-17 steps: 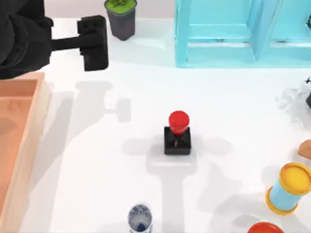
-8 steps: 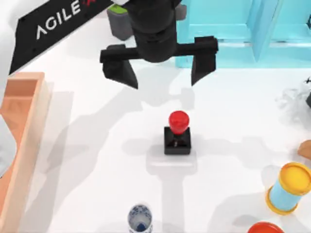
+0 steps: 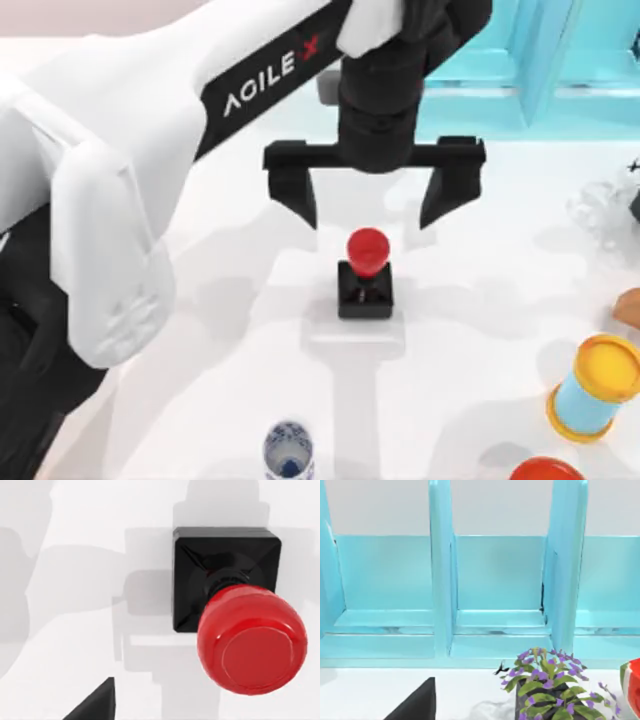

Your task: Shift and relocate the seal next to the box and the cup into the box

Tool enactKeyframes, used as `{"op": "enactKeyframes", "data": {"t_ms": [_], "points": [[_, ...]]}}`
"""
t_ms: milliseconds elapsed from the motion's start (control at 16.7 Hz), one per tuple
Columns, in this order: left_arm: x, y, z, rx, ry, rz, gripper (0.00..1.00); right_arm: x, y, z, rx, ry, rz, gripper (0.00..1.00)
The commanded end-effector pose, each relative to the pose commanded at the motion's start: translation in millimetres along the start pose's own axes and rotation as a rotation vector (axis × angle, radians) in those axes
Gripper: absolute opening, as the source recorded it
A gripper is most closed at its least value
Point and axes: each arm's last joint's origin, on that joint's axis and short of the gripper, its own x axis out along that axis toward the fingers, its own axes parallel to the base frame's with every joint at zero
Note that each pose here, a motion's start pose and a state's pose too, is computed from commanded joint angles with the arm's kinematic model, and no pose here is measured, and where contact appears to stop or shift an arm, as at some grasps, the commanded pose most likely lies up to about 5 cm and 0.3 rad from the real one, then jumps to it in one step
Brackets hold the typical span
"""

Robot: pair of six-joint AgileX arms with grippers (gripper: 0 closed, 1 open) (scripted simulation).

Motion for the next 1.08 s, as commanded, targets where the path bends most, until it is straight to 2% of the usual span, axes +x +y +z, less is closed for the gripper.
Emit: {"op": "enactKeyframes", "data": {"t_ms": [360,780,1080], "points": [[4,1,2,-0.001,-0.001,-0.001,1.0,0,0,0,0.0,0.0,0.0,1.0],[69,0,1,0.0,0.001,0.001,1.0,0,0,0,0.0,0.0,0.0,1.0],[80,0,0,0.0,0.0,0.0,1.0,0,0,0,0.0,0.0,0.0,1.0]]}}
